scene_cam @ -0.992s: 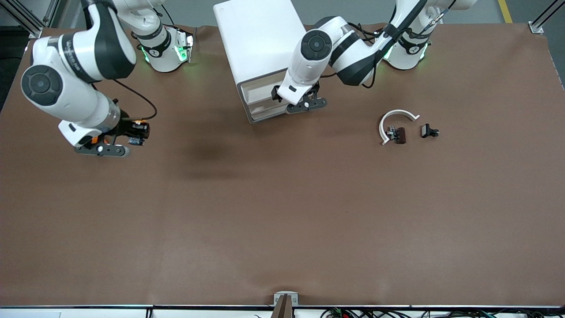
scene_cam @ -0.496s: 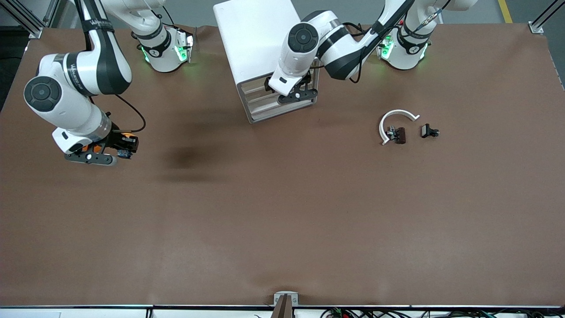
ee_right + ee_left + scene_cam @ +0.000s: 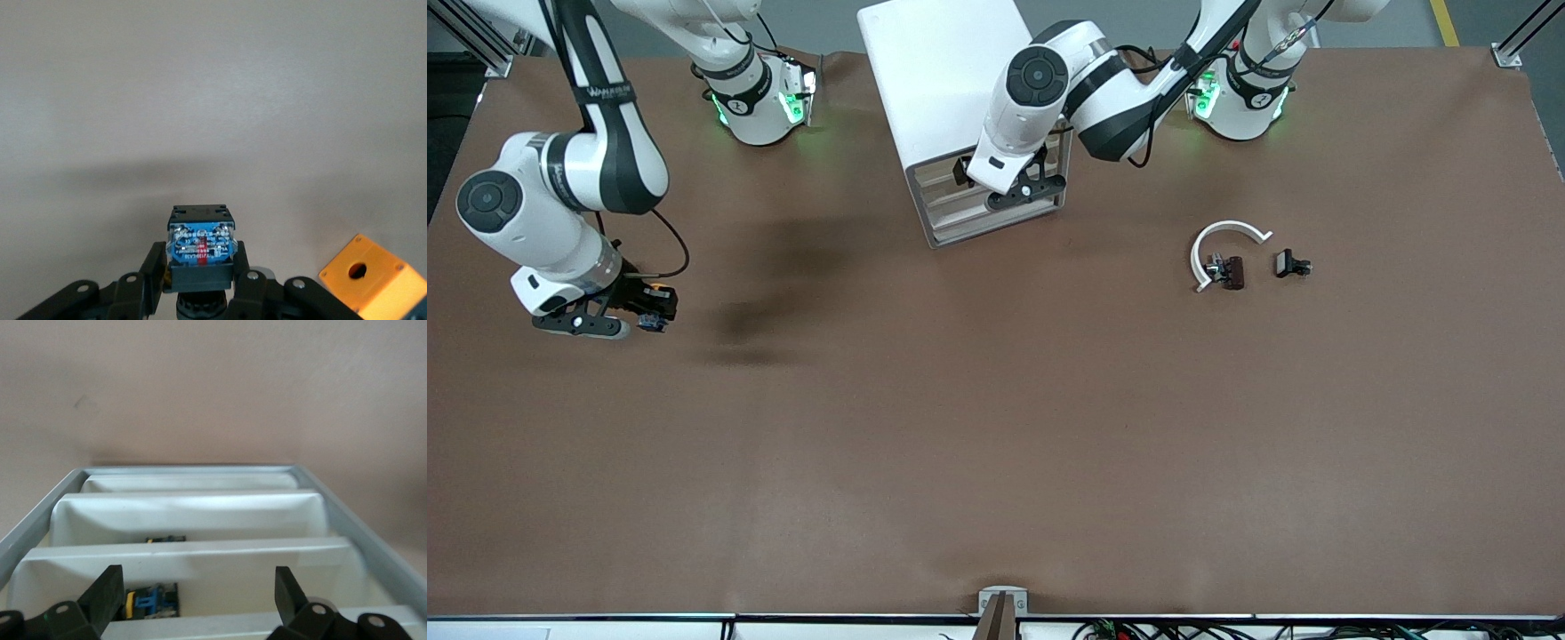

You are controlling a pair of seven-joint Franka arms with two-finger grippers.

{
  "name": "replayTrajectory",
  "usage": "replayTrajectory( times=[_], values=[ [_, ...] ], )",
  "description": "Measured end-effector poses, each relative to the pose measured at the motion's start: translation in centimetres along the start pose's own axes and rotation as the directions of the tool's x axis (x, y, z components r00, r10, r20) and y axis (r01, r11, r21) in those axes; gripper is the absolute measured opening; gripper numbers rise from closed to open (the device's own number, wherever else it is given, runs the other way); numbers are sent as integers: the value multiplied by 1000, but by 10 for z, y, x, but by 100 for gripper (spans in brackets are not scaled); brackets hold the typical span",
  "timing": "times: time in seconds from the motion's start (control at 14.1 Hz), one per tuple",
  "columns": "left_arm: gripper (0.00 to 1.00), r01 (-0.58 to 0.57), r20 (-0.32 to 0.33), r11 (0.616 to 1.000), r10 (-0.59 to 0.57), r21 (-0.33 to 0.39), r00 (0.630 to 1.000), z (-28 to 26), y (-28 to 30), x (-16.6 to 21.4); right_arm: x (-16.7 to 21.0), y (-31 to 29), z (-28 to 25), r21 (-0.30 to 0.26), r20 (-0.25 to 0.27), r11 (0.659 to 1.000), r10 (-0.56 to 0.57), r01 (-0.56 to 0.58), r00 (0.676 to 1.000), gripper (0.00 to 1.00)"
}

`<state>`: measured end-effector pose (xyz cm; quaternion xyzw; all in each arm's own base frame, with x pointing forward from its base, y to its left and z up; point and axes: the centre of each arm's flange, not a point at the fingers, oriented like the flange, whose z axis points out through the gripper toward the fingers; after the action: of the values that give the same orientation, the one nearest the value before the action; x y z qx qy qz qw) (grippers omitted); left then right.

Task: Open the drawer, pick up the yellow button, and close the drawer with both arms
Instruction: 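Push the drawer shut with the left gripper while the right gripper carries the button, then set the button beside the orange box with the right gripper while the left gripper withdraws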

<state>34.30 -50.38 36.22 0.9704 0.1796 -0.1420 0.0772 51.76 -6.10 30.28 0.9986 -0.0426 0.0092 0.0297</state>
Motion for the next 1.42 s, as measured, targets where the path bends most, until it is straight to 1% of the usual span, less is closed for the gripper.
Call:
replayTrajectory(
  times=[0.21, 0.5, 0.57, 0.71, 0.78, 0.92, 1.2, 1.27, 1.42],
  values=[
    [100, 90, -17, 993, -92, -73, 996, -38, -4, 57, 1, 31, 37, 4, -2, 1000, -3, 3, 1000, 44],
    [100, 225, -33, 963, -232, -147, 972, -82, -34, 143, 0, 41, 65, 8, 3, 1000, 3, -3, 1000, 44],
    [100, 243, -52, 957, -254, -156, 966, -90, -45, 164, 0, 40, 71, 9, 5, 1000, 2, -2, 1000, 44],
    [100, 253, -138, 953, -276, -167, 951, -111, -65, 208, -1, 40, 86, 12, 10, 1000, -7, 7, 1000, 44],
    [100, 252, -182, 952, -283, -172, 942, -123, -74, 229, -1, 39, 94, 14, 10, 1000, -11, 11, 1000, 44],
    [100, 231, -245, 957, -270, -175, 931, -144, -98, 264, -2, 39, 108, 16, 3, 1000, -18, 17, 1000, 44],
    [100, 183, -301, 967, -231, -179, 925, -190, -162, 326, -4, 42, 124, 19, 9, 1000, -14, 14, 1000, 44],
    [100, 174, -311, 972, -217, -161, 925, -201, -178, 338, -4, 43, 125, 19, 10, 1000, -13, 12, 1000, 44],
    [100, 142, -345, 985, -168, -99, 923, -222, -208, 357, -4, 44, 125, 19, 9, 1000, -12, 12, 1000, 44]
  ],
)
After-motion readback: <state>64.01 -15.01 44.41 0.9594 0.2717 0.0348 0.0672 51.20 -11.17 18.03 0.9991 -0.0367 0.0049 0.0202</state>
